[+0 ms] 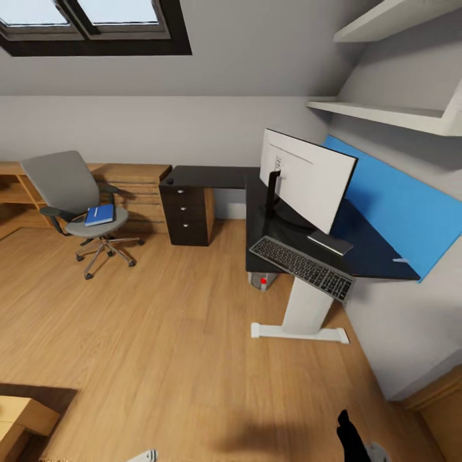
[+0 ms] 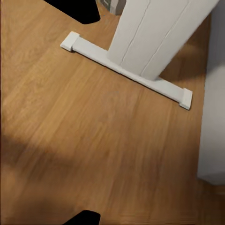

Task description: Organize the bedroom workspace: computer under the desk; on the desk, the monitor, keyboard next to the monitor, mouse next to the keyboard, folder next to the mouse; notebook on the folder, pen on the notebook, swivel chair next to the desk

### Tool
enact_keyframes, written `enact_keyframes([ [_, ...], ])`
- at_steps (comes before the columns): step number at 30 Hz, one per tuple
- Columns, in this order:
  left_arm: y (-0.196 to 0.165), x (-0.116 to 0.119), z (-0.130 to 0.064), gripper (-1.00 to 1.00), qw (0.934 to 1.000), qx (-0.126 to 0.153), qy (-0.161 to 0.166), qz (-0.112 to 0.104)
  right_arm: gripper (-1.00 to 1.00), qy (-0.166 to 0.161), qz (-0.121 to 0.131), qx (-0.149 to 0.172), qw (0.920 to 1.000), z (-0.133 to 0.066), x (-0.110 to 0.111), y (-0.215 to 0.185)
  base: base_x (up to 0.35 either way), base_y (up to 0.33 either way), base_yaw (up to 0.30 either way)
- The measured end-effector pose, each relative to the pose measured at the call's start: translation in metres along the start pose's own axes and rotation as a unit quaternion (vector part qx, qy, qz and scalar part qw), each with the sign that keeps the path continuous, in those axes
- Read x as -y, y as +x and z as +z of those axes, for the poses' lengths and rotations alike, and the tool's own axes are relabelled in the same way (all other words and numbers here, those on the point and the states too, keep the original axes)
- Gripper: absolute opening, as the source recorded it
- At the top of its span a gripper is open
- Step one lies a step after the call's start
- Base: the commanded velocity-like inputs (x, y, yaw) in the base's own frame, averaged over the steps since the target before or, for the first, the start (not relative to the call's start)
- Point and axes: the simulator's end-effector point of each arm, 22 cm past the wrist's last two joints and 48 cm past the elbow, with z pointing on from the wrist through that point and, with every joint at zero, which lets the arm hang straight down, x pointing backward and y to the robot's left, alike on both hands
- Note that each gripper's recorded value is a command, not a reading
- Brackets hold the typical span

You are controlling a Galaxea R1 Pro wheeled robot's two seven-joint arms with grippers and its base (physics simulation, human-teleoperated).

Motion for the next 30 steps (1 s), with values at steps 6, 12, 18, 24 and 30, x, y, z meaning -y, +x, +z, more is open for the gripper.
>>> enact_keyframes([
  [6,0.0,0.0,0.0,1.0,1.0,0.001,0.0,0.0,1.0,-0.024,-0.071,-0.066,0.995,0.0,-0.007,0.025,-0.107,-0.139,0.0],
  [12,0.0,0.0,0.0,1.0,1.0,0.0,0.0,0.0,1.0,-0.053,-0.151,-0.223,0.9616,0.003,0.0,0.055,-0.024,-0.028,0.0],
  [18,0.0,0.0,0.0,1.0,1.0,0.0,0.0,0.0,1.0,-0.071,-0.183,-0.264,0.9444,0.009,-0.01,0.048,-0.004,-0.005,0.0],
  [24,0.0,0.0,0.0,1.0,1.0,0.0,0.0,0.0,1.0,-0.101,-0.192,-0.27,0.938,0.013,-0.02,0.038,0.0,0.0,0.0],
  [30,0.0,0.0,0.0,1.0,1.0,0.0,0.0,0.0,1.0,-0.118,-0.187,-0.274,0.9358,0.01,-0.027,0.04,0.0,0.0,0.0],
])
